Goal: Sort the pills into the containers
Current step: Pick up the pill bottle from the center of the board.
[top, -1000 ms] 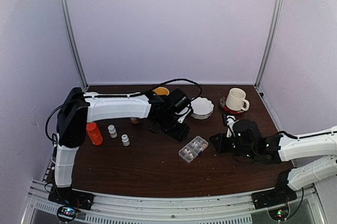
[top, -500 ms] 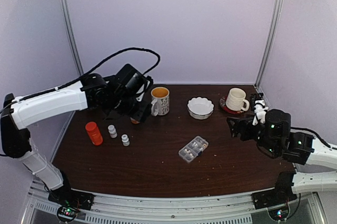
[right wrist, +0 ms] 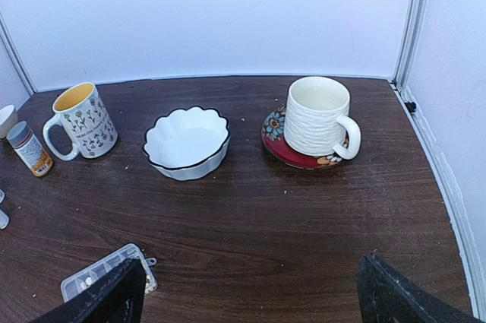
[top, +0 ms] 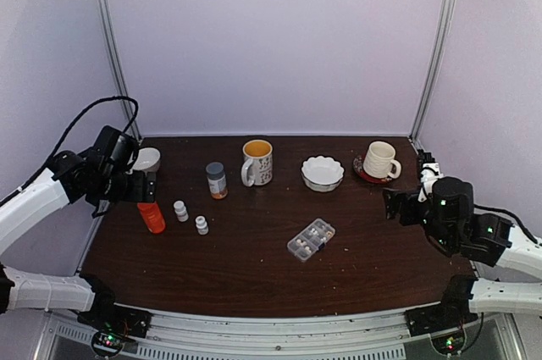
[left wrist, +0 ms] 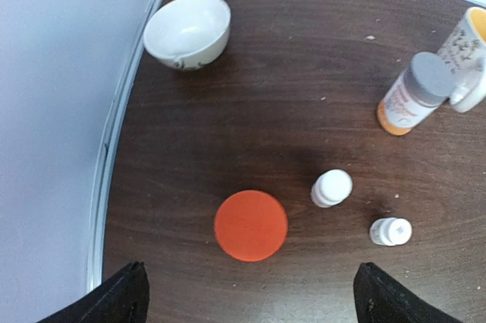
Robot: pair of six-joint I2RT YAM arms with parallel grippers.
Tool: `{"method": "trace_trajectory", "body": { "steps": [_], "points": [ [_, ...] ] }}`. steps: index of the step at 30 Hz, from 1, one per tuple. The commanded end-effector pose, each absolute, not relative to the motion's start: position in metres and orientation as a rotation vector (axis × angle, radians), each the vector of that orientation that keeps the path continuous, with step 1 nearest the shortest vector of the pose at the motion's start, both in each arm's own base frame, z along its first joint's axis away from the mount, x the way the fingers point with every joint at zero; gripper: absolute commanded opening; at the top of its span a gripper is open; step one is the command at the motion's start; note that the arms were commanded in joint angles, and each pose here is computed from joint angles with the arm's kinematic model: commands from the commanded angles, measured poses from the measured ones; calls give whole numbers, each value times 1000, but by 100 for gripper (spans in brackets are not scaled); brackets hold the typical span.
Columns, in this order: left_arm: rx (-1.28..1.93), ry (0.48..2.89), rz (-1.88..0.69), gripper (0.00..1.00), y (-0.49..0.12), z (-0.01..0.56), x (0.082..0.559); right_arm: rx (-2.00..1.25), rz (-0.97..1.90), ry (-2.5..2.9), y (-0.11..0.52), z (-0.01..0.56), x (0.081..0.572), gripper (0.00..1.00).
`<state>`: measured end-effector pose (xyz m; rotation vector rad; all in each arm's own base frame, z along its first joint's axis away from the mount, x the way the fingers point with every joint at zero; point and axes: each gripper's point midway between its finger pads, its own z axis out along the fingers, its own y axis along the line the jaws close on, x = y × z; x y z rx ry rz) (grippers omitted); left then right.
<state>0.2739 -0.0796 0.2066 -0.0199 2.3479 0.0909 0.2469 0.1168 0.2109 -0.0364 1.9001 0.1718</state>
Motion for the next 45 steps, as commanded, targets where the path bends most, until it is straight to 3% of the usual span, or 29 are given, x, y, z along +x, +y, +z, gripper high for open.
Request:
{"method": "trace_trajectory", "body": {
  "steps": [1,21,29,36,40,45],
  "points": [
    [-89,2462,104,97,-53,179,272,-13,128,1907,103,206,247,100],
    [-22,2683,33,97,-58,128,308,29,153,1893,95,208,251,100],
    [-25,2712,61,78,-58,119,315,29,168,1887,95,210,250,100],
    [-5,2743,60,49,-59,122,312,36,186,1890,96,208,250,100],
    [-8,2730,83,44,-55,138,308,38,194,1886,96,208,249,100],
    [55,2609,-114,41,-78,203,301,33,199,1887,98,209,250,100]
  ]
}}
